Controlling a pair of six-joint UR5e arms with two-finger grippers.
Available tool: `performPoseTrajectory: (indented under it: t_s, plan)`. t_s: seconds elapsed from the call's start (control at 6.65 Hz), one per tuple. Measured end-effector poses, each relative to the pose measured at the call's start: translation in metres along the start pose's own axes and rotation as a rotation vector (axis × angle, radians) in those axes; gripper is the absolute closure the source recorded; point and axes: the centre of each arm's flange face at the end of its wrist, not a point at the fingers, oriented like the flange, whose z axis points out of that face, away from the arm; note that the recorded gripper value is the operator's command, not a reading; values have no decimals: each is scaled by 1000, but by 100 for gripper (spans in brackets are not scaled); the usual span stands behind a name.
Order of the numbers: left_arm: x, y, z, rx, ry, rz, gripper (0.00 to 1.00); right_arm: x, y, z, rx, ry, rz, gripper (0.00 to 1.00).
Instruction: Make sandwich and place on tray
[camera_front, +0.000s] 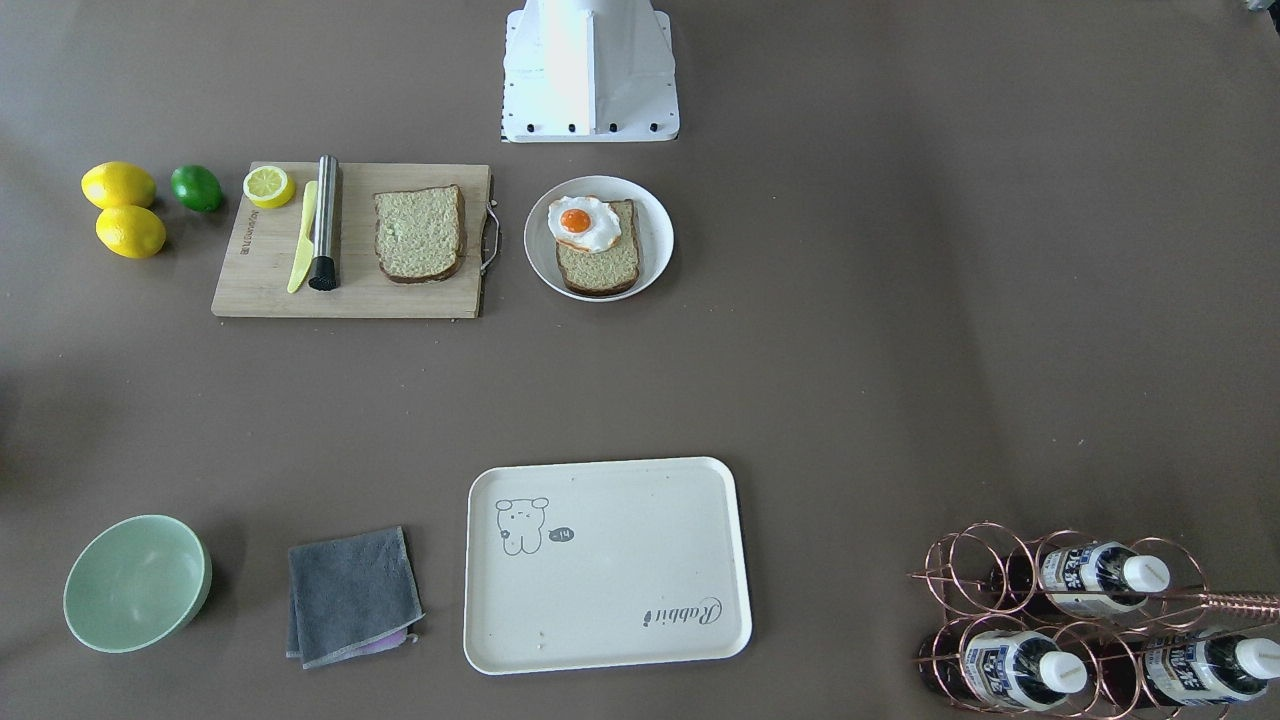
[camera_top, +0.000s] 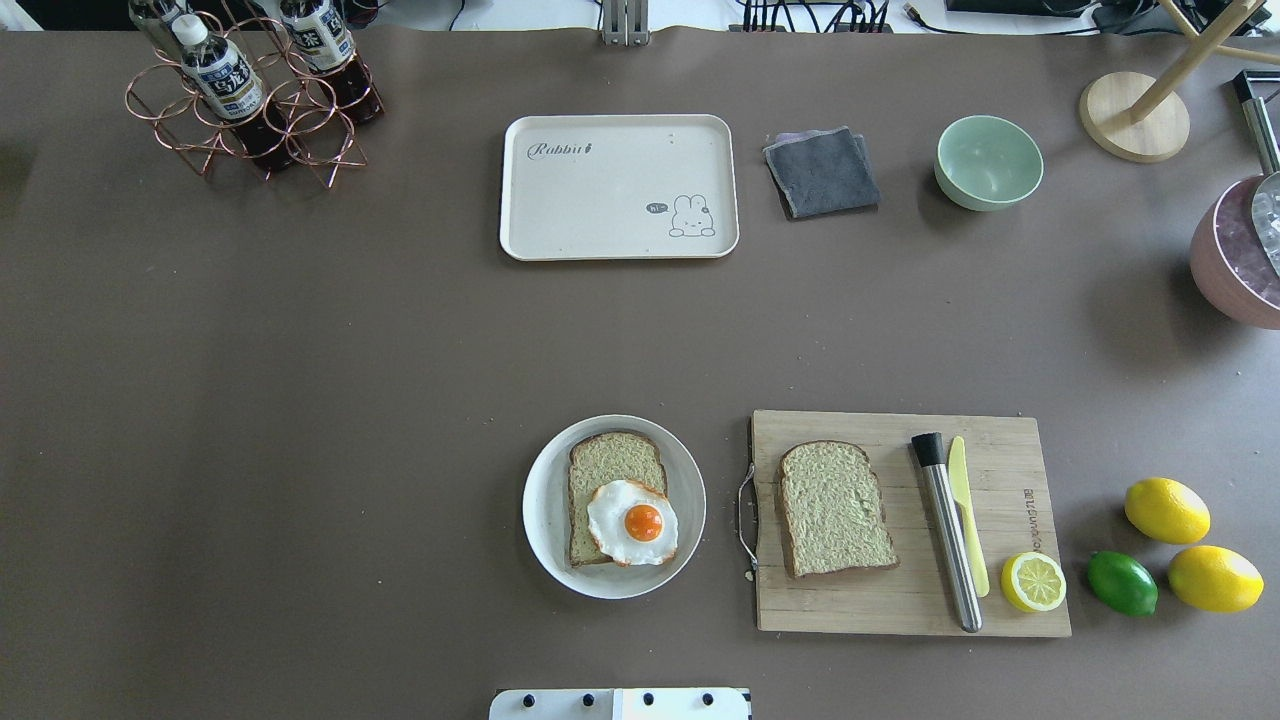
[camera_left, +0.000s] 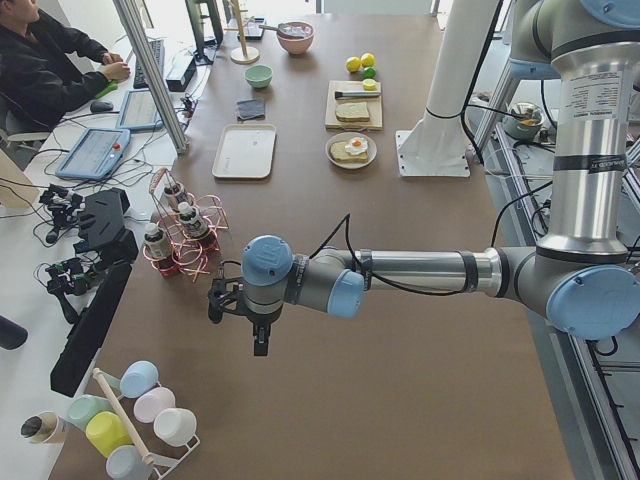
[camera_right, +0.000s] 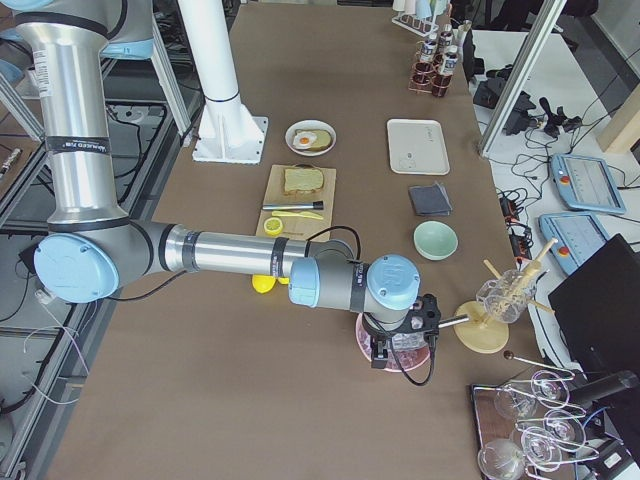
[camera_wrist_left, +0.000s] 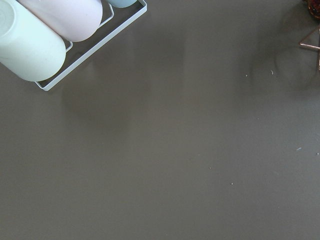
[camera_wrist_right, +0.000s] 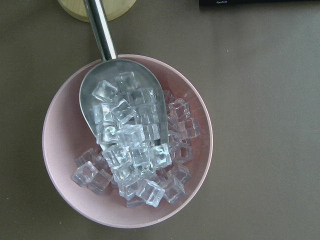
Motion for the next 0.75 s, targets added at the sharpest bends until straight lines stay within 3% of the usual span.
performPoseTrajectory:
  t_s: [0.75]
  plan:
    - [15, -6, -2, 13, 8, 27, 2, -4, -3, -2, 4, -4, -6, 0]
